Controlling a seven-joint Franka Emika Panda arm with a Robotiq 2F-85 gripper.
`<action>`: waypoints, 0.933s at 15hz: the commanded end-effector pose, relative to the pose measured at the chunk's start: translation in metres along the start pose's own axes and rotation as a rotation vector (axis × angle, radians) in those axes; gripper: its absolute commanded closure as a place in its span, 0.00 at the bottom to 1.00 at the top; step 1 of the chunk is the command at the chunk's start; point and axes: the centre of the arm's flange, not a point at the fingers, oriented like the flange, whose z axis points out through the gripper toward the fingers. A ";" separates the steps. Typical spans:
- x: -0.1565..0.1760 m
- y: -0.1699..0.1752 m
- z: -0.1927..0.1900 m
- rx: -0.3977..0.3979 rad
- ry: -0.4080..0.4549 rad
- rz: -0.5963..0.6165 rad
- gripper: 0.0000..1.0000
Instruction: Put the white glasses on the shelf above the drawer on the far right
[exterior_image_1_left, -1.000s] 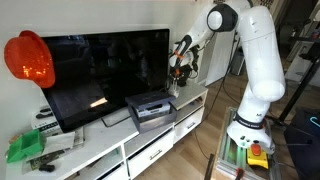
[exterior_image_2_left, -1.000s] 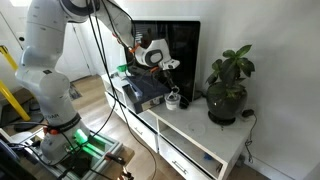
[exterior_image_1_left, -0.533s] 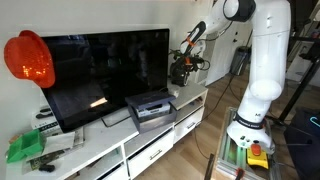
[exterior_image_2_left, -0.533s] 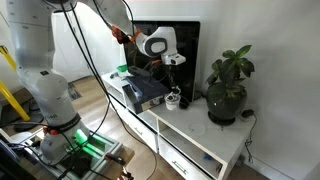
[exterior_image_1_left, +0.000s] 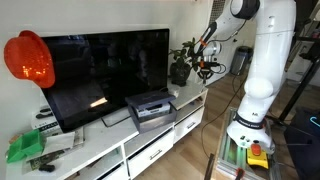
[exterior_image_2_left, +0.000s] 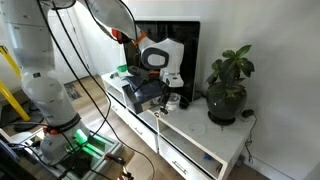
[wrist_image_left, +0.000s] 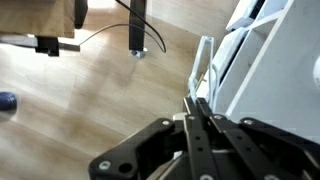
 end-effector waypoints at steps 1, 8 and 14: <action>0.010 0.031 0.062 0.053 -0.106 0.143 0.99; 0.006 0.041 0.082 0.042 -0.171 0.175 0.94; 0.007 0.040 0.080 0.047 -0.167 0.173 0.94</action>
